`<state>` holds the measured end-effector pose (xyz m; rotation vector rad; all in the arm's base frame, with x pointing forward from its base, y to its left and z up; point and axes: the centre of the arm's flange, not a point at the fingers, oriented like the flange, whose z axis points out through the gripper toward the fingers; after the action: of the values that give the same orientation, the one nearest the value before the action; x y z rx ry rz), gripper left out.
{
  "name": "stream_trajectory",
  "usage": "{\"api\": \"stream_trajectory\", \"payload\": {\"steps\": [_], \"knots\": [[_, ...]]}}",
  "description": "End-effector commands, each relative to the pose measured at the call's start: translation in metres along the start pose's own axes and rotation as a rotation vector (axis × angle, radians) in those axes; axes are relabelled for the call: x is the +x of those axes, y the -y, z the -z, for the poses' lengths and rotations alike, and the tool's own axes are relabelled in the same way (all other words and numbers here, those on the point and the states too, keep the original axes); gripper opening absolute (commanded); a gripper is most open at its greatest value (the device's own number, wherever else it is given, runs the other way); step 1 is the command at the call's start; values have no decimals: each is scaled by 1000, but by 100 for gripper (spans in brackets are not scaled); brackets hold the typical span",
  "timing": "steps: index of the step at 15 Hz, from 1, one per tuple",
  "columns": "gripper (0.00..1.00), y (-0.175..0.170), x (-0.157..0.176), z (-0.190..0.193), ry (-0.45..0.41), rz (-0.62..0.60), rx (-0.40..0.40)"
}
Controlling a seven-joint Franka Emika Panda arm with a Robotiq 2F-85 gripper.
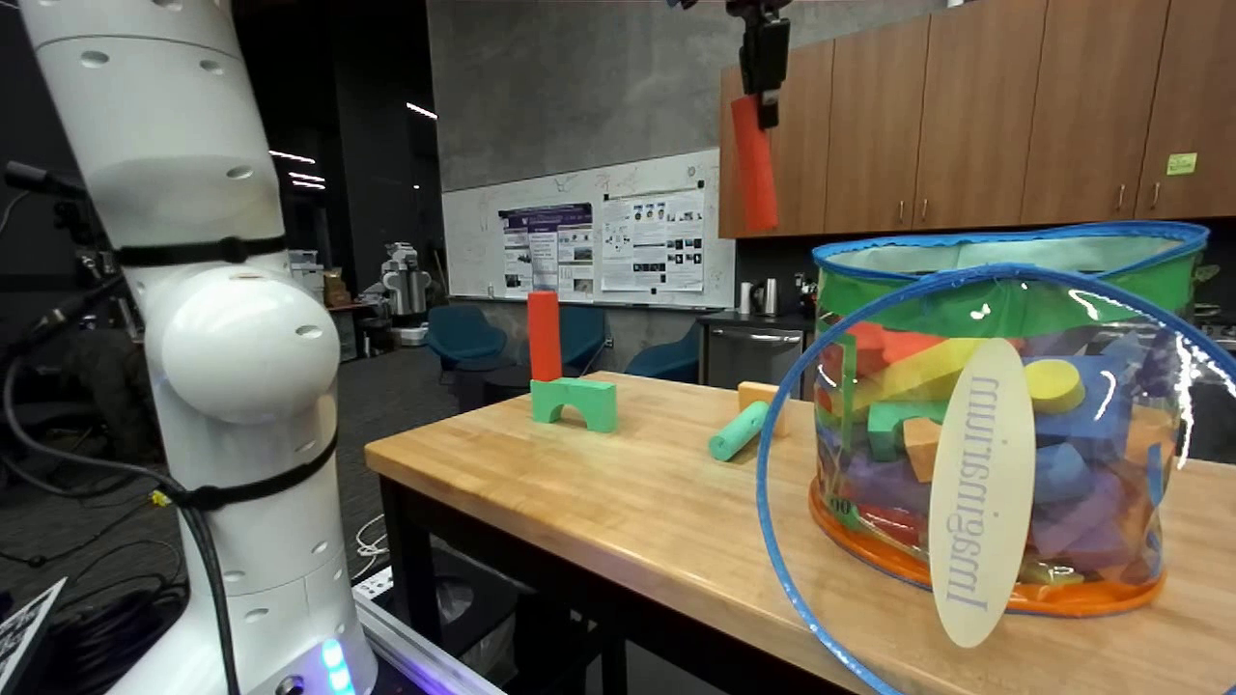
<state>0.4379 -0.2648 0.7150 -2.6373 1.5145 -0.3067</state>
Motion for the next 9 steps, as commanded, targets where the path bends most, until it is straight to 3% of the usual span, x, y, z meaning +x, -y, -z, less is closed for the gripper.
{"api": "stream_trajectory", "payload": {"steps": [1, 9], "knots": [[9, 3, 51, 19, -31, -25, -19], [9, -15, 103, 17, -112, -138, -82]]}}
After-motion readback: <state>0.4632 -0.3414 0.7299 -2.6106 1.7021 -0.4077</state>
